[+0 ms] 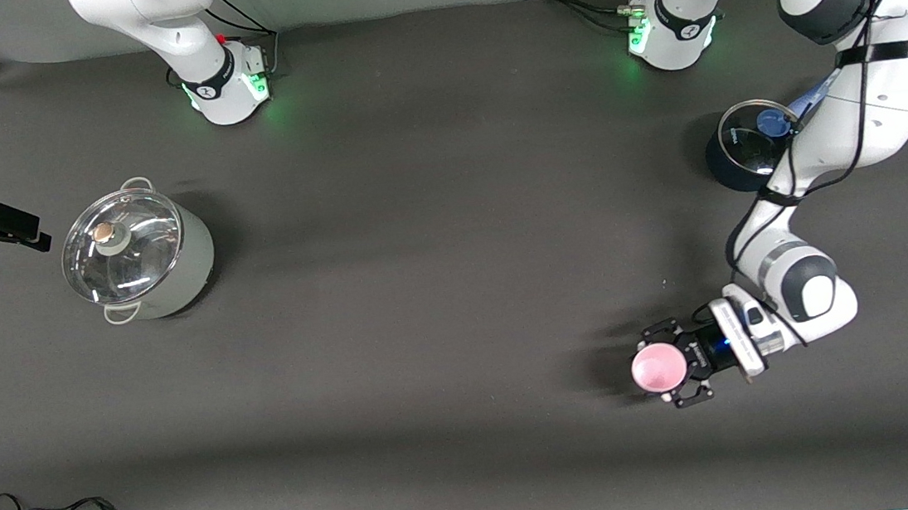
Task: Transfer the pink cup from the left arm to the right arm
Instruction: 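Lift the pink cup and carry it toward the table middle with the left gripper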
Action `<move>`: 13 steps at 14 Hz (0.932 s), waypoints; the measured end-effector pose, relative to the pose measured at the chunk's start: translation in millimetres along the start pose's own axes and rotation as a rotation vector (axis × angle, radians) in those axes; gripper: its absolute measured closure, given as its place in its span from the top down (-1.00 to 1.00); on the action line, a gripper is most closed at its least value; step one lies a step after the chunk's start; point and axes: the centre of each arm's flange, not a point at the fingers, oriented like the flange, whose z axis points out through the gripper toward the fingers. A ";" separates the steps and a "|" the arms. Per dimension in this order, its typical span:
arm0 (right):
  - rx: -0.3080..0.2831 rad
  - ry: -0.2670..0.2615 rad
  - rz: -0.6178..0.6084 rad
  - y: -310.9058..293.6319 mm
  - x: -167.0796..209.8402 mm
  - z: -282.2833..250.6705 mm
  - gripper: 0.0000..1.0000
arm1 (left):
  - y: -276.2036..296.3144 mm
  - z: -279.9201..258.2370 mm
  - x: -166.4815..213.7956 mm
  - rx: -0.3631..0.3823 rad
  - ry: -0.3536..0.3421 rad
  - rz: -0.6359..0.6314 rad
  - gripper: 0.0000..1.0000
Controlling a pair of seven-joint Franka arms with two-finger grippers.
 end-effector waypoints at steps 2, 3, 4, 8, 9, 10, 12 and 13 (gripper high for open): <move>0.000 0.000 0.000 0.0 0.0 0.0 1.00 | -0.7 24.5 20.5 0.023 -0.005 -0.010 0.29; 0.000 0.000 0.000 0.0 0.0 0.0 1.00 | -0.1 36.6 29.6 0.031 0.000 -0.020 0.29; 0.000 0.000 0.000 0.0 0.0 0.0 1.00 | 0.7 49.0 38.3 0.040 0.005 -0.027 0.29; 0.000 0.000 0.000 0.0 0.0 0.0 1.00 | 8.9 98.5 68.7 0.073 -0.016 -0.029 0.29; 0.000 0.000 0.000 0.0 0.0 0.0 1.00 | 11.9 111.1 77.1 0.078 -0.023 -0.026 0.29; 0.000 0.000 0.000 0.0 0.1 0.0 1.00 | 13.7 122.5 87.0 0.087 -0.028 -0.019 0.29; 0.000 0.000 0.005 0.0 0.1 0.0 1.00 | 17.0 144.8 110.1 0.115 -0.037 -0.034 0.29; 0.000 0.000 0.013 0.0 0.0 0.0 1.00 | 21.5 159.2 123.3 0.134 -0.044 -0.053 0.29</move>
